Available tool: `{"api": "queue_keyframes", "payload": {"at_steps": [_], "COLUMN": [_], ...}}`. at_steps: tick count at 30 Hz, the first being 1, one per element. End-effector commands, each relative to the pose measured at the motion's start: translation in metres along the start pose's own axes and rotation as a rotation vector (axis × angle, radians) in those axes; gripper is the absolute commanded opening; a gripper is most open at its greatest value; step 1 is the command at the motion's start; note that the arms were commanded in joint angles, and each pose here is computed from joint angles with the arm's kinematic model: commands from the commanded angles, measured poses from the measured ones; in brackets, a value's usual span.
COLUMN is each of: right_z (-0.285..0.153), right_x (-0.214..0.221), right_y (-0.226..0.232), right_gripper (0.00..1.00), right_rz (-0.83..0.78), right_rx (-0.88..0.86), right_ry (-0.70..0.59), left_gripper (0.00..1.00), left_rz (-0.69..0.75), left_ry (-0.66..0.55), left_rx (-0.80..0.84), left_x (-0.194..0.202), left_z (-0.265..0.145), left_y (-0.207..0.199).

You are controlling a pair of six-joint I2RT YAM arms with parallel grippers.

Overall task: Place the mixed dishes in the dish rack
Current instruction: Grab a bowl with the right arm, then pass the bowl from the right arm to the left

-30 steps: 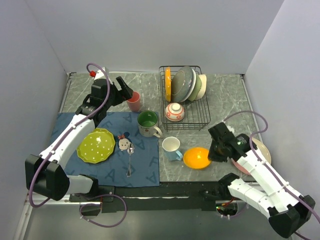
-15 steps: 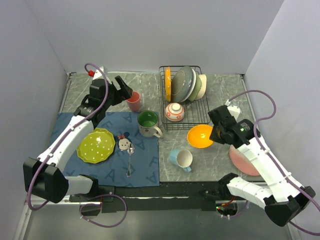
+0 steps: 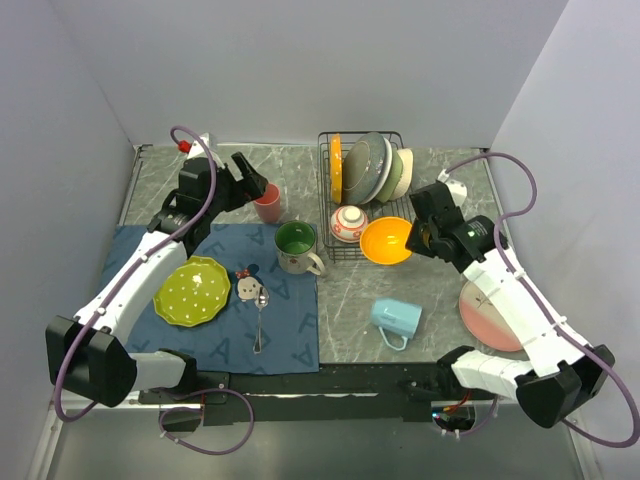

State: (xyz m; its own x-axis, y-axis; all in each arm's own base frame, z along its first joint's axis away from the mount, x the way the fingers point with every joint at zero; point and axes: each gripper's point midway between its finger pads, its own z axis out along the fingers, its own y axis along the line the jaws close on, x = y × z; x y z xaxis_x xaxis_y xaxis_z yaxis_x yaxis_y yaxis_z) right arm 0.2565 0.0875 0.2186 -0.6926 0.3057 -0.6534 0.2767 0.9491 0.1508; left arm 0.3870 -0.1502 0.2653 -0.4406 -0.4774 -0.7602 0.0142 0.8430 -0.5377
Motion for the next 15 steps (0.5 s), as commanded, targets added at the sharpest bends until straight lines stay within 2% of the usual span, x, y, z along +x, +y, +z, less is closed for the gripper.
{"api": "queue_keyframes", "payload": {"at_steps": [1, 12, 15], "right_z": [-0.005, 0.022, 0.026], "right_x": [-0.038, -0.045, -0.043], "right_y": [0.02, 0.035, 0.043], "right_gripper": [0.0, 0.0, 0.0], "right_rz": [0.07, 0.151, 0.177], "right_rx": [-0.102, -0.242, -0.313], "right_ry": [-0.093, -0.003, 0.042], "left_gripper": [0.97, 0.97, 0.97], "left_rz": [0.017, 0.06, 0.105], "left_ry": [-0.043, 0.012, 0.03], "left_rx": [0.07, 0.196, 0.272], "left_x": [-0.016, -0.006, 0.003], "left_z": [-0.012, -0.014, -0.018], "left_y": [-0.016, -0.039, -0.058]}}
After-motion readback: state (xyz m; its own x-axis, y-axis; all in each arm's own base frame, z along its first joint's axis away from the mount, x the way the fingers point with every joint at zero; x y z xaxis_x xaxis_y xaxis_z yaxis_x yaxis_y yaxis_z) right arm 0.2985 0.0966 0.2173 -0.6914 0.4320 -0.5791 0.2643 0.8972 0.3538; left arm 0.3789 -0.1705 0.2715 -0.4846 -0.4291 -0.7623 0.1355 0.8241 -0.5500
